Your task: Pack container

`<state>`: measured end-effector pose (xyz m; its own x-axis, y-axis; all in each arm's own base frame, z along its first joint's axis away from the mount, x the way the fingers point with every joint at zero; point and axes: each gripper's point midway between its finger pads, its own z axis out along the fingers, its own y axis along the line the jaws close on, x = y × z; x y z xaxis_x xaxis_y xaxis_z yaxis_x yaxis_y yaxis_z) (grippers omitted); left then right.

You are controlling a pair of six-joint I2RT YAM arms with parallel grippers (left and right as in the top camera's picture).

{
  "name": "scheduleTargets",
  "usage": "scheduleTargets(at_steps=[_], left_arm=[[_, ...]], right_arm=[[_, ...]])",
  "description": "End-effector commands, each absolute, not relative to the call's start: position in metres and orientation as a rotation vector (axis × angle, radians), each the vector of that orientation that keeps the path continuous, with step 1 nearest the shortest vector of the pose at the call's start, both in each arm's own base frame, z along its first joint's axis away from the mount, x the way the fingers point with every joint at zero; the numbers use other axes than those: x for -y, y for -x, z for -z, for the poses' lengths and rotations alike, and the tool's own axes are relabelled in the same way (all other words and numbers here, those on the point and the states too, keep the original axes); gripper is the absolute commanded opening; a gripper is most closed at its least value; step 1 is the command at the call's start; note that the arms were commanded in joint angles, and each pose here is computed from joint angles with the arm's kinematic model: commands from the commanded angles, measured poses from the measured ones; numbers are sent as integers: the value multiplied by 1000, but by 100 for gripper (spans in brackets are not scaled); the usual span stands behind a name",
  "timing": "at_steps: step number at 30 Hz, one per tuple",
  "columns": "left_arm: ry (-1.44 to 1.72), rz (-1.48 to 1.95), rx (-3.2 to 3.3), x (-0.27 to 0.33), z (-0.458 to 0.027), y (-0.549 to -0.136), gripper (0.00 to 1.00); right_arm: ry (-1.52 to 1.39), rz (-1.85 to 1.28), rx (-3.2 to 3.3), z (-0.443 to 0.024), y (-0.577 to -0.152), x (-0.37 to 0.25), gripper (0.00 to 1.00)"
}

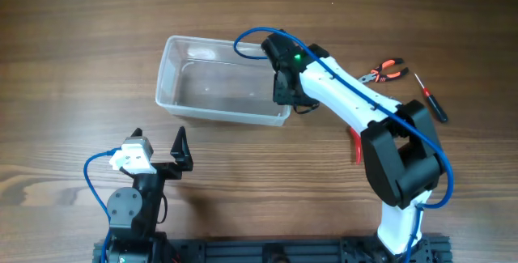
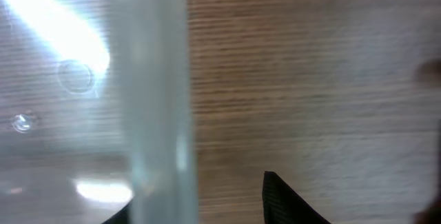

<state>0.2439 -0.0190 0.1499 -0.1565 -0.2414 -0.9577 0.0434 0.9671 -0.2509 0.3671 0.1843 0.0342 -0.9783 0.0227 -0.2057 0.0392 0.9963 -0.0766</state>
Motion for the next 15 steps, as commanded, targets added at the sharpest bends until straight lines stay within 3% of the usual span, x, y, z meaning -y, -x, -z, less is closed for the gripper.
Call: scheduleTargets(at_steps=[1,8,15], left_arm=[[167,253,-1714,17,-148,-244,100],[167,253,-1714,17,-148,-244,100],[167,253,-1714,17,-148,-244,100]], right_arm=[[101,284,-2886,-39,-383,-156,44],[139,350,-2908,-40,-397,-108,42],[314,273,-2876,-41,-413,-105,38]])
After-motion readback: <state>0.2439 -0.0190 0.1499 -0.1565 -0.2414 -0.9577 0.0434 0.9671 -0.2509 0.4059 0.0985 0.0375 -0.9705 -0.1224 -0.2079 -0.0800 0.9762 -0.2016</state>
